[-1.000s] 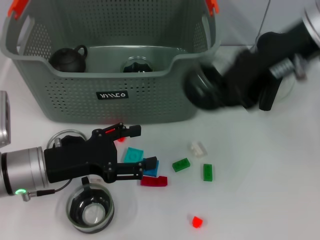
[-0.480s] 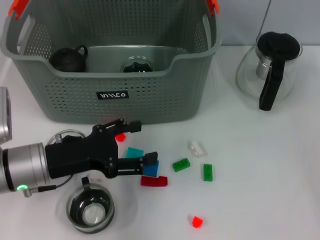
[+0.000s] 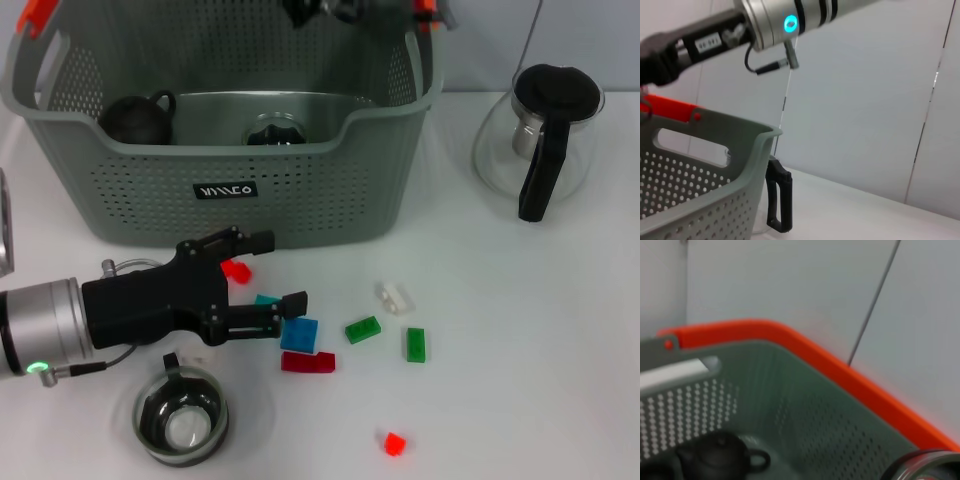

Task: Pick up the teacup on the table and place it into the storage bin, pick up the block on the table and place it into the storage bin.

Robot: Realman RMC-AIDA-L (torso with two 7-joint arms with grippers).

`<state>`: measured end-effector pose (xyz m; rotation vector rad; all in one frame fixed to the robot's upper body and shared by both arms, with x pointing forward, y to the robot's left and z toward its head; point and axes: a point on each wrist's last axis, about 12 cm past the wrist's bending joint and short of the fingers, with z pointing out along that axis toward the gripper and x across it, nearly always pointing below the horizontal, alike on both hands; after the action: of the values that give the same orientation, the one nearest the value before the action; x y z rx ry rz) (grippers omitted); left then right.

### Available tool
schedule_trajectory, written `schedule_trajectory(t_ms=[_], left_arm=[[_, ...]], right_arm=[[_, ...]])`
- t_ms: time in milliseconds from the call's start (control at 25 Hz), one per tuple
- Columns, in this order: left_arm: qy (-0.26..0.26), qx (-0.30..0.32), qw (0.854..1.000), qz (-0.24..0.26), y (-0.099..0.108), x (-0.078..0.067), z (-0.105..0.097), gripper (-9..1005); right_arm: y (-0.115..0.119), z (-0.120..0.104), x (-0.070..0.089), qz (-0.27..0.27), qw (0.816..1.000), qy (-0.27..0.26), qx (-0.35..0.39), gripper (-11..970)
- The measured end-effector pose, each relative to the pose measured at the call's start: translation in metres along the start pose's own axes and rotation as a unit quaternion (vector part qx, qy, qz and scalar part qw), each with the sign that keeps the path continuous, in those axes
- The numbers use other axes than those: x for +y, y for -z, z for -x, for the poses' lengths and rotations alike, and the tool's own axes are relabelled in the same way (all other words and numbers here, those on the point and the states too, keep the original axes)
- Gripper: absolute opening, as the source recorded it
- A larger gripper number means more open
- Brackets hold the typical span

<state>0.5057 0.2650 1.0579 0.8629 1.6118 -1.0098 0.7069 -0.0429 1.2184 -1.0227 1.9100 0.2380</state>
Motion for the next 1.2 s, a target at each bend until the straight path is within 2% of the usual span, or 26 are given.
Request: schedule_trajectory(t_ms=[560,1200], left_arm=[[-0.001,-0.002,1.000,0.001,-0.002,0.000,0.001,918],[0.005,-0.001,1.000,0.006,-0.002,-0.001,-0.003,917]], right_arm=[[-0.011,-0.035,0.008,-0.003,0.999,0.010,0.045,52],[-0.012,-0.040,0.016,0.016,0.998,0.018,0.066,53]])
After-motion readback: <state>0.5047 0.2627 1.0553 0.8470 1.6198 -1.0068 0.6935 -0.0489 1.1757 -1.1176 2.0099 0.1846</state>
